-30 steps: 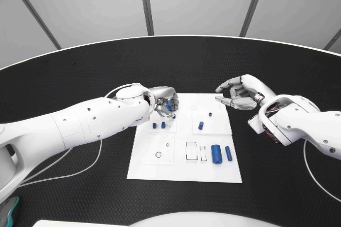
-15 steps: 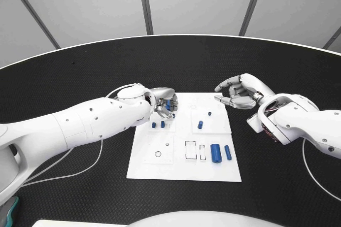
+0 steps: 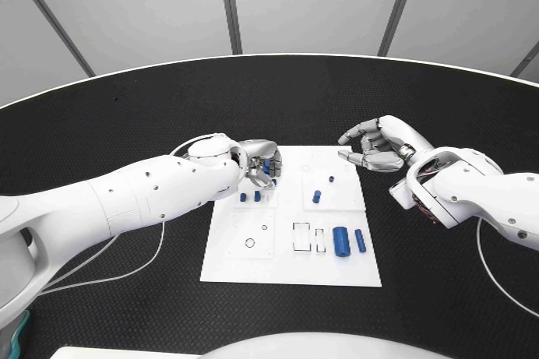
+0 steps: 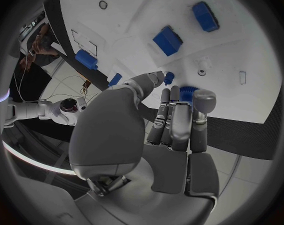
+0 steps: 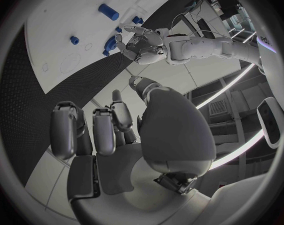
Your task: Assemble the parts on the task board
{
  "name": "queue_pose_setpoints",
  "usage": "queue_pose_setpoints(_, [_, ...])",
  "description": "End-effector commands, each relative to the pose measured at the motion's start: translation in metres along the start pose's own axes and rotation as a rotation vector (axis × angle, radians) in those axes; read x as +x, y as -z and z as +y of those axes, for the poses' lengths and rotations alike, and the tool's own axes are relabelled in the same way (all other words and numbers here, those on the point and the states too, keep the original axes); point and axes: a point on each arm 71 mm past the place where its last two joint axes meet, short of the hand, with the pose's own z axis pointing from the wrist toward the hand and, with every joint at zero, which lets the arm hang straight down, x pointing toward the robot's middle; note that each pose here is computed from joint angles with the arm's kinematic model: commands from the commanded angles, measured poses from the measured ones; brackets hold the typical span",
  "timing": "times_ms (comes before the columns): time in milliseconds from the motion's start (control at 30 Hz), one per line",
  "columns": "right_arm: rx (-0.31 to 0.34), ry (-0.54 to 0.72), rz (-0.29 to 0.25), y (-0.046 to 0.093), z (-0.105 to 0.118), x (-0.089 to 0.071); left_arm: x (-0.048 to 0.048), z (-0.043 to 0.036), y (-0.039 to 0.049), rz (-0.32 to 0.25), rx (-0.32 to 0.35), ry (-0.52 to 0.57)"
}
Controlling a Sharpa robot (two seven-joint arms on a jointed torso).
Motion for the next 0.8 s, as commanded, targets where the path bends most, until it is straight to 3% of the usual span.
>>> queue_pose_setpoints(33, [0.0, 0.0, 0.001, -0.0002, 0.0001, 0.0002, 0.0011, -0.0007, -0.0005, 0.004, 0.001, 0.0])
queue_pose_setpoints(800, [-0.001, 0.0, 0.005, -0.0014, 0.0003, 0.0012, 0.0079, 0.0012, -0.0024, 0.033, -0.027, -0.01])
